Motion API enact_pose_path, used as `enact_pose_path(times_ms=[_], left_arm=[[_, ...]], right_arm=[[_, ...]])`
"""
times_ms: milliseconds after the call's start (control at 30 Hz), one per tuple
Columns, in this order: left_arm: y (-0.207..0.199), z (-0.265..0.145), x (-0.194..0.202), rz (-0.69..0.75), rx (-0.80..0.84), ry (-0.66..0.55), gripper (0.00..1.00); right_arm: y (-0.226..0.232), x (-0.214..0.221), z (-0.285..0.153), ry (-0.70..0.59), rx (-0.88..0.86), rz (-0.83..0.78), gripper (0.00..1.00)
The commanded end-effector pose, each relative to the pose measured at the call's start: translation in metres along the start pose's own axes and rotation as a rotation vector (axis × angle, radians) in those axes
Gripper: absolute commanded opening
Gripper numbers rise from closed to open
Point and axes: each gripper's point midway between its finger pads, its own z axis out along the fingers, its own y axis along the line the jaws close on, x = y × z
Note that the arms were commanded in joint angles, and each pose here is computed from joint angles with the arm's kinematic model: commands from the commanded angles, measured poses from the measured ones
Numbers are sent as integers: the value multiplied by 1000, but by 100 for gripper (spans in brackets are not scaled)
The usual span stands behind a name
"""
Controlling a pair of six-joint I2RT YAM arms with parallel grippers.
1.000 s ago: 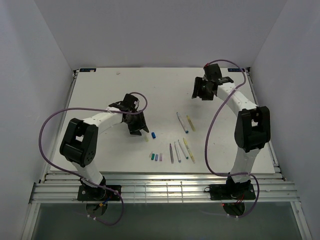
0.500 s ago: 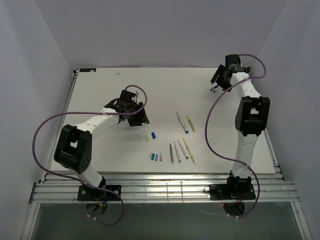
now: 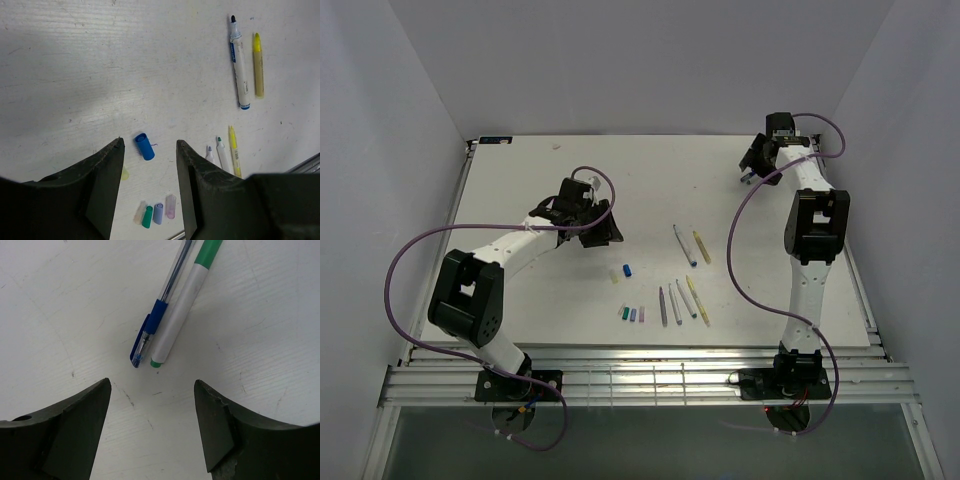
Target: Open the pen caps
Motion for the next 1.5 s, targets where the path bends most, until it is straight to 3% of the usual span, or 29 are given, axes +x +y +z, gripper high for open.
enact_pose_path(times_ms=[0, 867, 1467], left_arm=[[-10, -5, -6, 35, 41, -25, 56], [-3, -3, -1, 5, 59, -18, 56], [-4, 2, 0, -15, 86, -10, 56]], right_arm=[[1, -18, 1, -54, 16, 12, 72], [-37, -8, 19, -40, 136, 49, 63], [-32, -4, 35, -25, 107, 18, 60]])
